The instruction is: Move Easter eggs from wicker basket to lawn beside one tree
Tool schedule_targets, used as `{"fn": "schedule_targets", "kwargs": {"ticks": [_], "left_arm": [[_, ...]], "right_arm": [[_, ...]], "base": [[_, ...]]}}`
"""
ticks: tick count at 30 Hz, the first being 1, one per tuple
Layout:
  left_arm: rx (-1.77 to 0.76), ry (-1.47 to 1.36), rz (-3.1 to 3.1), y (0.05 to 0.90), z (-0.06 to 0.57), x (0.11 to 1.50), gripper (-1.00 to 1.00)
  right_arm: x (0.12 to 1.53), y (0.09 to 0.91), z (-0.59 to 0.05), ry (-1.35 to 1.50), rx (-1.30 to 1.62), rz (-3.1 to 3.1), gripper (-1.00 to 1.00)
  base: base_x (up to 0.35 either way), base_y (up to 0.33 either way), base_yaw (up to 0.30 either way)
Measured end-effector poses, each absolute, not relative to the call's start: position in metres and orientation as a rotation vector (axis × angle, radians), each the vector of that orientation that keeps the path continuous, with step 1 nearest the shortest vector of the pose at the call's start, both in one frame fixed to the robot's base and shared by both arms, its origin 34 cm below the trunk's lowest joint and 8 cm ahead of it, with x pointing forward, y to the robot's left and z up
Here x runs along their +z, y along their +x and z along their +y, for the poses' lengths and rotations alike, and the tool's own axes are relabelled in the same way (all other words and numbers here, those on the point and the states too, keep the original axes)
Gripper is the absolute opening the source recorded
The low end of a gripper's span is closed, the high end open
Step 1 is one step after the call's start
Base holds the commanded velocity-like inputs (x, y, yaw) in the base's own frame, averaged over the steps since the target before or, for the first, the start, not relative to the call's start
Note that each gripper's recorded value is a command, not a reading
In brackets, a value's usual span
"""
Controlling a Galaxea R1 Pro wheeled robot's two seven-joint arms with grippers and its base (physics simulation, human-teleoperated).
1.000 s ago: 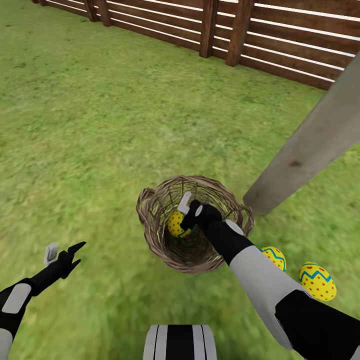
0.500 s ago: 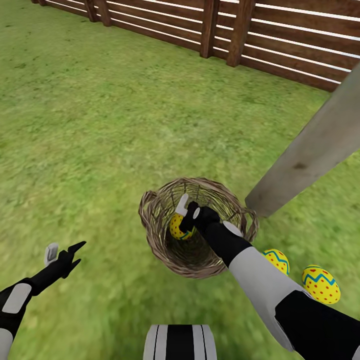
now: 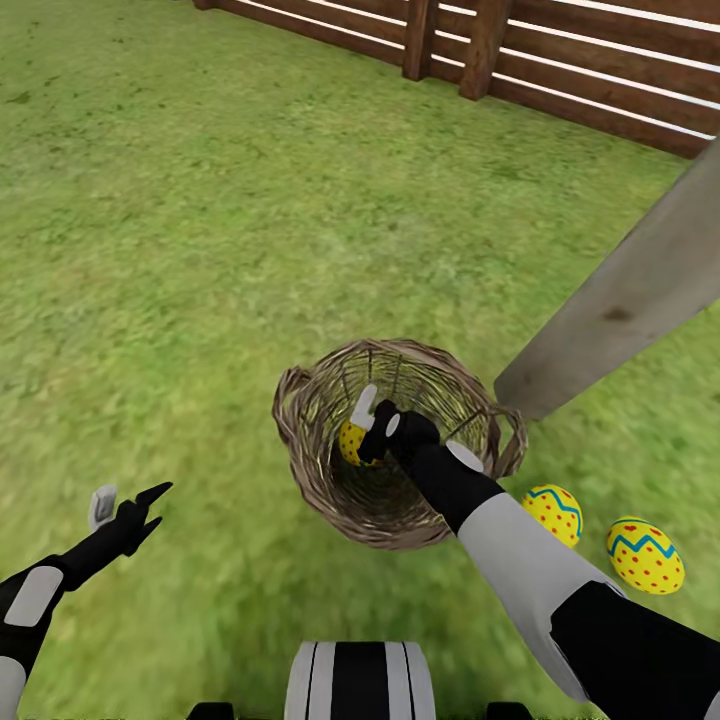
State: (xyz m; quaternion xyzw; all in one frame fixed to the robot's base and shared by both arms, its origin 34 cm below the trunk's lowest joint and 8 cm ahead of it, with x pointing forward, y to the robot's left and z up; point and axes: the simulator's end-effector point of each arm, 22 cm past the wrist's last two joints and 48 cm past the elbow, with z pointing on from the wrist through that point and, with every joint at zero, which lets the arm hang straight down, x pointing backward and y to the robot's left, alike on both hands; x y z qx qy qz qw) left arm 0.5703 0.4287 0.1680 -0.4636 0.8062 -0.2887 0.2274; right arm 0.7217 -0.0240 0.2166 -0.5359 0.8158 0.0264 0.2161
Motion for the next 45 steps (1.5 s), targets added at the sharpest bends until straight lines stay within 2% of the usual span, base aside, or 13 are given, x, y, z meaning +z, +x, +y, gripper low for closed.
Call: {"fn": "schedule_targets", "kwargs": {"ticks": [45], "left_arm": [[-0.767,-1.348,2.284,0.539,0.421,0.122,1.0]], "right_arm": [[0.182,0.727,-0.021,-1.43,0.045,2.26,1.0]], "base": [[0.0,0.0,0.0]]}}
